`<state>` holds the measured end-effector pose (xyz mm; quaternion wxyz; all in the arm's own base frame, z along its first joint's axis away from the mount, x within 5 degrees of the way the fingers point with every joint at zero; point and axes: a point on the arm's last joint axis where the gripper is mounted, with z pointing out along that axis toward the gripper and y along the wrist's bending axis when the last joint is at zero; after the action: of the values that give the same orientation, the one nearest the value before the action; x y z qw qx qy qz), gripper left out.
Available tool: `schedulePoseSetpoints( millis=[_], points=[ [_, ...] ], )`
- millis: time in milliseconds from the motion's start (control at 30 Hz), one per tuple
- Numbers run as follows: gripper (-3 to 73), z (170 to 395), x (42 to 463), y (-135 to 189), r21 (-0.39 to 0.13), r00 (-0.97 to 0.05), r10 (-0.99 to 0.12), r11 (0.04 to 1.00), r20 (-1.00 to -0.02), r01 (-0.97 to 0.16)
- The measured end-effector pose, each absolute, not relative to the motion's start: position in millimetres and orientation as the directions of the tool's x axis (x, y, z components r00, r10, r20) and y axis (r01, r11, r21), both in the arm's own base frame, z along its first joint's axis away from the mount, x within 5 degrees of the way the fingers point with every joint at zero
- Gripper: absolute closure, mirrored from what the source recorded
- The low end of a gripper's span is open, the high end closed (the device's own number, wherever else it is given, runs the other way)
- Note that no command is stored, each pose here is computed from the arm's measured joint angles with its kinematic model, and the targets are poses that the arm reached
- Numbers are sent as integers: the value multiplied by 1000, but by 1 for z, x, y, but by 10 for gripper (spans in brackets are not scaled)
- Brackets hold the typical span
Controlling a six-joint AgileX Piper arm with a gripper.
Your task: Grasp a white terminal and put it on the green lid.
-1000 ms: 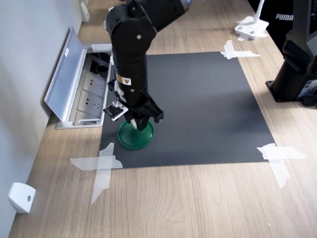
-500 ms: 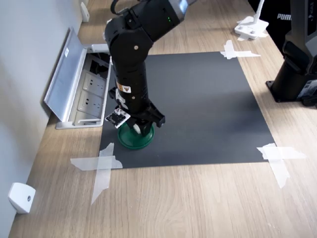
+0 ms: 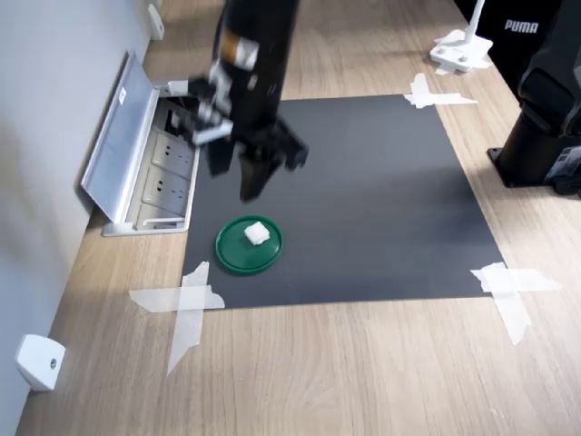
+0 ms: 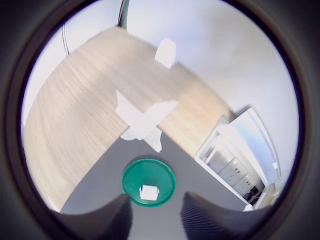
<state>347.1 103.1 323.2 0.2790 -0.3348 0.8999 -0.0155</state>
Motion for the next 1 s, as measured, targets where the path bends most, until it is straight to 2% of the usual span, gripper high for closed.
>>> schedulePoseSetpoints(
  millis=[133, 233, 333, 433, 567, 700, 833, 1000],
  points=[
    [607, 340, 308, 92, -249, -568, -592, 785, -572, -567],
    [680, 350, 278, 83, -282, -501, -566, 798, -655, -533],
    [697, 359, 244, 73, -319, -403, -534, 813, -744, -487],
    [700, 359, 215, 64, -325, -334, -492, 834, -804, -446],
    [700, 347, 177, 53, -293, -296, -427, 866, -854, -405],
    [700, 332, 140, 43, -238, -284, -359, 892, -889, -384],
    [702, 316, 106, 33, -222, -240, -321, 905, -916, -364],
    [702, 288, 79, 15, -172, -224, -225, 957, -948, -233]
  ],
)
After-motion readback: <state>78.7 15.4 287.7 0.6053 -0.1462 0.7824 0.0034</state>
